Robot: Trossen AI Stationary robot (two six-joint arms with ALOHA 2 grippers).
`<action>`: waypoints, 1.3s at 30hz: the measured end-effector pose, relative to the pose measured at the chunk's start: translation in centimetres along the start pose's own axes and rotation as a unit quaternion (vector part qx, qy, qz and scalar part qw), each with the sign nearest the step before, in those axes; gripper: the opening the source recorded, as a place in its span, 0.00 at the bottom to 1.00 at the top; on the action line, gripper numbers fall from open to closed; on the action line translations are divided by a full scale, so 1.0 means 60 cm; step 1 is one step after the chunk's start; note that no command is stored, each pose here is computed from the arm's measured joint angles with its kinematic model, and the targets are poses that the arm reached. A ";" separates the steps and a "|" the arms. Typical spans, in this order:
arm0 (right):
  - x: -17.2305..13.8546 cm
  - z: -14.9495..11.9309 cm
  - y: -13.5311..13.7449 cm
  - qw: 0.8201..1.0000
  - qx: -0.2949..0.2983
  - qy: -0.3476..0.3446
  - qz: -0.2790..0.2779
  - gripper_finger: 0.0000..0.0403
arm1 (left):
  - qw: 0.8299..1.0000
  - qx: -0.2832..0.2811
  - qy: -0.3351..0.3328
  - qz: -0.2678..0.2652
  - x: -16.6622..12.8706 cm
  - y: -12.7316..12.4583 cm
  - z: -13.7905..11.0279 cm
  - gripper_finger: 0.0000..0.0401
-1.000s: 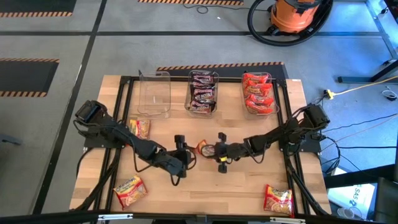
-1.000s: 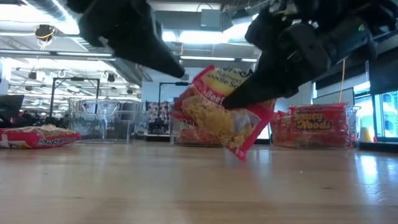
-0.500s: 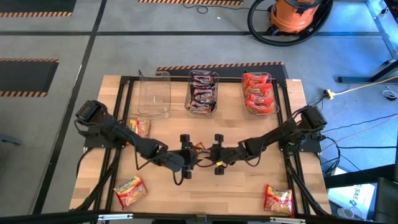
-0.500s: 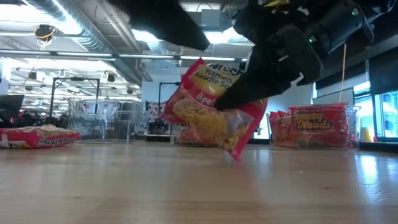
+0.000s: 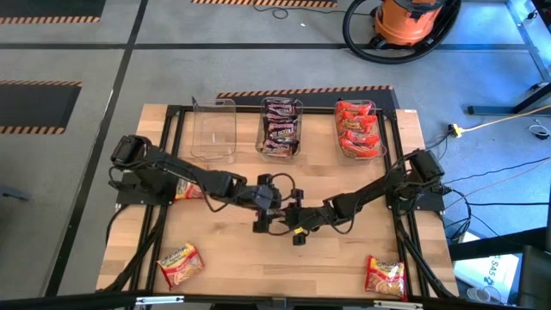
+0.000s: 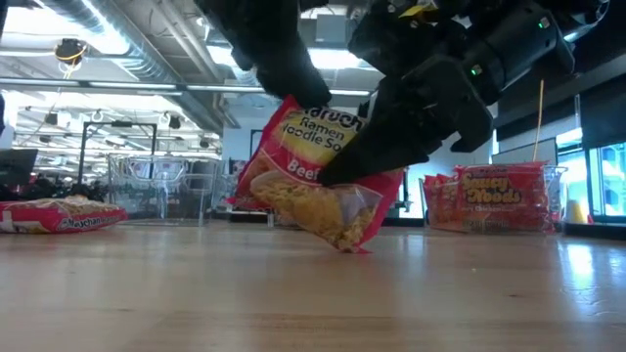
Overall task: Sort Maruchan noodles
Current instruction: Put the red noodle pack into the left transparent bin
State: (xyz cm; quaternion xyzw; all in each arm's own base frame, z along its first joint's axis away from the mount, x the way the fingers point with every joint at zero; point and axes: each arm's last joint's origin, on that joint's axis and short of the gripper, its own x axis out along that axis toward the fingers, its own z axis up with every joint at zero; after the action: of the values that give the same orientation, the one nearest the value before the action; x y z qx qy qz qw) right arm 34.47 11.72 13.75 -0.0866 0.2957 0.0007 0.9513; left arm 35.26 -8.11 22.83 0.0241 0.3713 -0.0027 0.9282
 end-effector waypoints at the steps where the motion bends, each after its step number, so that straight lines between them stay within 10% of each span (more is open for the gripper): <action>1: 0.000 0.000 0.000 1.000 0.000 0.001 -0.001 0.28 | 1.000 -0.008 0.005 -0.010 0.005 0.005 -0.001 0.66; 16: 0.000 -0.001 -0.001 1.000 0.001 0.003 -0.005 0.28 | 0.996 -0.019 0.071 -0.053 0.071 0.004 -0.037 0.63; 25: 0.000 0.000 0.001 1.000 0.005 0.001 0.018 0.28 | 0.996 -0.019 0.070 -0.055 0.071 -0.001 -0.038 0.39; 39: -0.048 0.023 -0.007 0.999 0.002 0.022 0.034 0.54 | 0.996 -0.029 0.076 -0.048 0.051 0.001 -0.031 0.30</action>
State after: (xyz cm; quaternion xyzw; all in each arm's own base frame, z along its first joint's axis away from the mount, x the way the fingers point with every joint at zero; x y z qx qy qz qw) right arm 32.89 11.68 16.57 -0.0743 0.3196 0.0300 0.9442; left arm 36.19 -7.90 19.40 -0.0203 0.4413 -0.0347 0.8965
